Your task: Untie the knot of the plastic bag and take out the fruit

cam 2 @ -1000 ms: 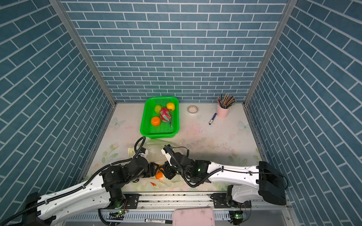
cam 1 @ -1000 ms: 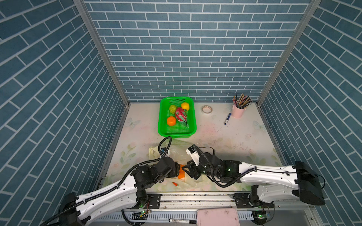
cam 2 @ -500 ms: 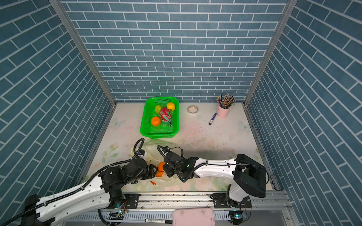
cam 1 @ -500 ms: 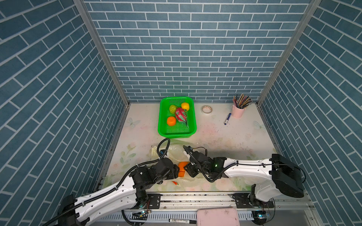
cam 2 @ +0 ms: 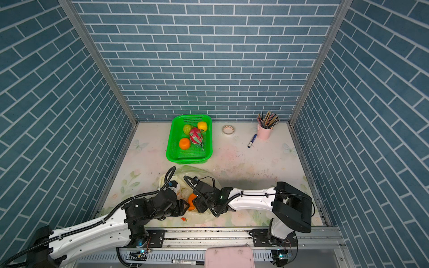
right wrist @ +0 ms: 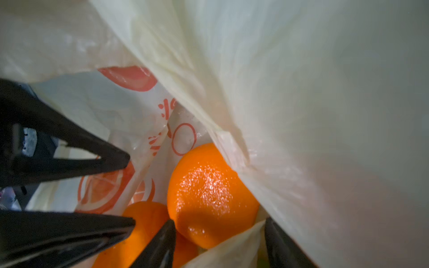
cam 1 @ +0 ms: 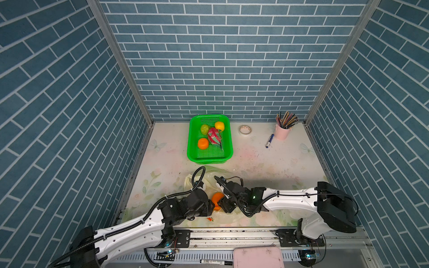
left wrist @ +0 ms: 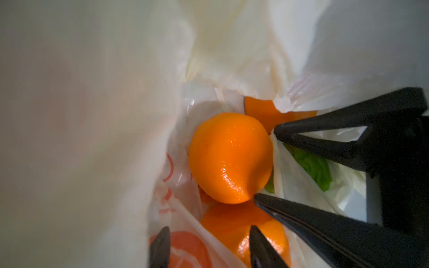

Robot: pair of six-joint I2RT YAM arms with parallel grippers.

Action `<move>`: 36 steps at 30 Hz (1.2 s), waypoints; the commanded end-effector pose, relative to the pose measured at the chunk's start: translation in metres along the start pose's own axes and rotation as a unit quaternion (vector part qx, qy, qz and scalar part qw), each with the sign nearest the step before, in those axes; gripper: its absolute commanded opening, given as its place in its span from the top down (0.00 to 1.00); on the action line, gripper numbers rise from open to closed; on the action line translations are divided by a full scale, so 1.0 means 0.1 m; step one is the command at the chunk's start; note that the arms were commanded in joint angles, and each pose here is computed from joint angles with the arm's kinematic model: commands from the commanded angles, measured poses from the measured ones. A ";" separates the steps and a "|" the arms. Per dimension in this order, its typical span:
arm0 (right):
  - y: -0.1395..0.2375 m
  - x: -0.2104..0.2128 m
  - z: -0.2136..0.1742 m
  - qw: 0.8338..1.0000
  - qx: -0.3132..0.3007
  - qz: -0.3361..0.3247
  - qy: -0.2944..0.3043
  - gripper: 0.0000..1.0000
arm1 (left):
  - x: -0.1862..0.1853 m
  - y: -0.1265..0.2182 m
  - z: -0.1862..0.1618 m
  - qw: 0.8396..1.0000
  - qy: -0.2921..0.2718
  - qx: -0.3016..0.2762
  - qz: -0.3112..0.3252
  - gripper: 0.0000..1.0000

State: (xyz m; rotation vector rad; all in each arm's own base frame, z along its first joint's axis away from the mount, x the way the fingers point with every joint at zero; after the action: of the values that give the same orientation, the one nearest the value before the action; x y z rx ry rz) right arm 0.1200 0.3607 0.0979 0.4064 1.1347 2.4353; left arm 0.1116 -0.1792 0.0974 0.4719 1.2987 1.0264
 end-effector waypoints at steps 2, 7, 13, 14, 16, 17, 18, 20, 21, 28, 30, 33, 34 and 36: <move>-0.02 -0.04 0.11 0.999 0.011 -0.032 -0.006 0.26 | -0.11 0.11 0.04 0.999 -0.010 -0.014 -0.029 0.50; -0.17 -0.09 0.12 0.998 0.034 -0.051 -0.009 0.20 | -0.04 0.13 0.02 1.000 -0.014 -0.015 -0.020 0.52; -0.40 -0.11 0.03 0.996 0.071 -0.052 -0.008 0.16 | 0.01 0.16 0.05 0.999 -0.019 -0.028 -0.016 0.51; -0.44 -0.11 0.01 0.996 0.076 -0.047 -0.007 0.17 | 0.02 0.17 0.05 0.999 -0.019 -0.031 -0.015 0.51; -0.49 -0.11 -0.03 0.995 0.084 -0.045 -0.008 0.18 | 0.03 0.18 0.07 0.999 -0.020 -0.038 -0.011 0.51; -0.51 -0.11 -0.06 0.995 0.090 -0.043 -0.008 0.20 | 0.03 0.19 0.08 0.999 -0.022 -0.041 -0.010 0.51; -0.53 -0.11 -0.07 0.995 0.093 -0.040 -0.010 0.23 | 0.03 0.20 0.09 0.999 -0.023 -0.042 -0.011 0.51; -0.54 -0.11 -0.06 0.995 0.094 -0.036 -0.012 0.29 | 0.02 0.21 0.11 0.998 -0.025 -0.049 -0.011 0.51; -0.54 -0.11 -0.05 0.995 0.093 -0.033 -0.014 0.33 | 0.03 0.22 0.13 0.998 -0.024 -0.055 -0.006 0.51; -0.40 -0.13 0.13 0.998 0.057 -0.025 -0.020 0.55 | 0.01 0.30 0.22 0.997 -0.025 -0.080 -0.003 0.40; -0.33 -0.13 0.20 0.999 0.043 -0.023 -0.023 0.55 | -0.01 0.33 0.24 0.996 -0.025 -0.087 -0.006 0.38; -0.24 -0.14 0.32 0.999 0.021 -0.020 -0.028 0.57 | -0.03 0.34 0.25 0.995 -0.032 -0.091 -0.013 0.36; -0.21 -0.14 0.35 0.999 0.015 -0.020 -0.029 0.57 | -0.02 0.34 0.26 0.995 -0.031 -0.092 -0.011 0.36; -0.14 -0.15 0.43 0.999 -0.002 -0.018 -0.034 0.57 | -0.01 0.34 0.26 0.995 -0.029 -0.093 -0.009 0.36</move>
State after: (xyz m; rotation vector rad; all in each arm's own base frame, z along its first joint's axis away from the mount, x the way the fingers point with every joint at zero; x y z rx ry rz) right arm 0.1513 0.3902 0.0886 0.4591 1.1845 2.3440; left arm 0.1202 -0.1607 0.1249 0.3620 1.1718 1.0710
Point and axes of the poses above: each gripper's point midway between its finger pads, its own y axis back along the fingers, its own x axis along the line the jaws close on, z = x × y, the point moved 3 cm from there along y, back along the fingers, and after that the axes turned 13 degrees about y, right-handed, at the moved point
